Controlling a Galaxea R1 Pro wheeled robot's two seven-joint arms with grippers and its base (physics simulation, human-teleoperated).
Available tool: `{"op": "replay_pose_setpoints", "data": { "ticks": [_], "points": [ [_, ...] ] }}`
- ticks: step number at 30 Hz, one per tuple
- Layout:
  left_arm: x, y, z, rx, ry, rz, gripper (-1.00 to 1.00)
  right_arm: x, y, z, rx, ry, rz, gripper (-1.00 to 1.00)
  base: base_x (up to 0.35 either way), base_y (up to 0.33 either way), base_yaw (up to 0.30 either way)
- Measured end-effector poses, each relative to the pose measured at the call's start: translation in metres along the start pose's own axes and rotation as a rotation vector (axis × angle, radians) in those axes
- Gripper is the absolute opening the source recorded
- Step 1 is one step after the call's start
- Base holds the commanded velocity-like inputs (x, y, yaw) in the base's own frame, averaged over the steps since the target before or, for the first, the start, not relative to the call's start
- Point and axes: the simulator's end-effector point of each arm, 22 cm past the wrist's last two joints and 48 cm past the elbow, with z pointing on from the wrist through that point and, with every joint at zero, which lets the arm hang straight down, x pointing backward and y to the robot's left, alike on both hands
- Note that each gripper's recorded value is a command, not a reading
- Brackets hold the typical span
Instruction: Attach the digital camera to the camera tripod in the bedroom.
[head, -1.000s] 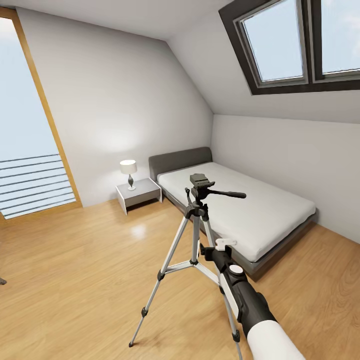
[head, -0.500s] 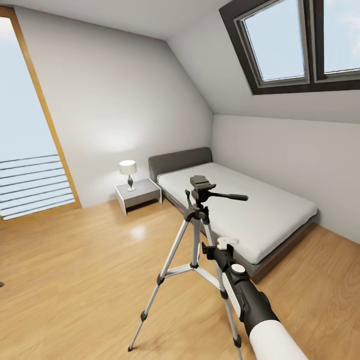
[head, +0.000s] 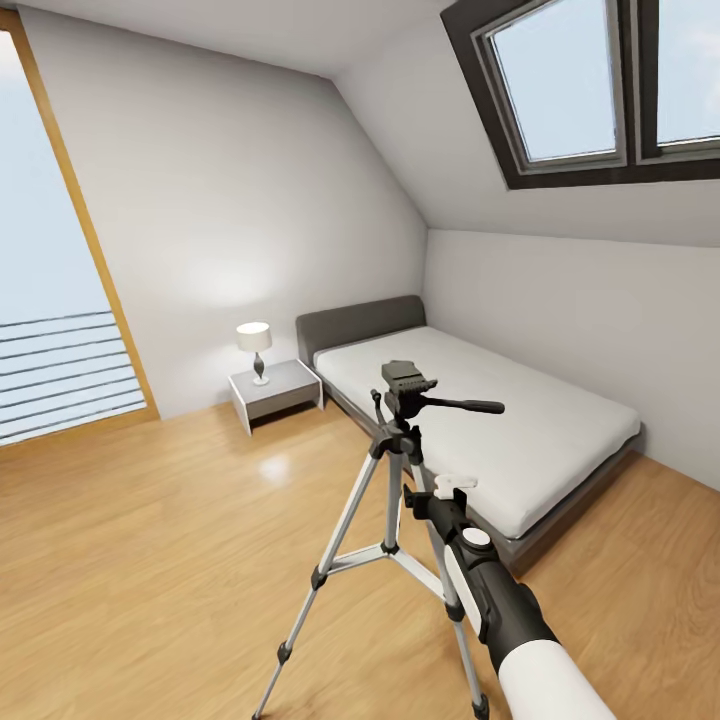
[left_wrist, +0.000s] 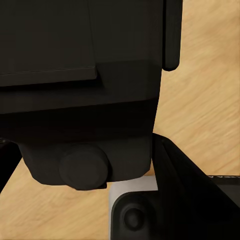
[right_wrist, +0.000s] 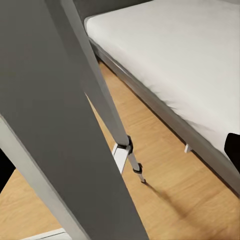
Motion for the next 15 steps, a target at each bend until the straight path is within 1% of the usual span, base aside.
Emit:
{"op": "replay_pose_setpoints", "data": {
  "ticks": [5,11,15],
  "points": [
    [0.0000,0.0000,0.0000,0.000,0.000,0.000,-1.00,0.0000,-0.0001,0.0000,0.001,0.000,0.000,1.00,0.001,0.000,0.009],
    [0.0000,0.0000,0.0000,0.000,0.000,0.000,-1.00,-0.0001,0.0005,0.0000,0.000,0.000,0.001,1.00,0.000,0.000,0.147],
    [0.0000,0.0001,0.0000,0.000,0.000,0.000,-1.00,0.0000,0.0000,0.0000,0.001,0.000,0.000,1.00,0.000,0.000,0.046]
  ]
}}
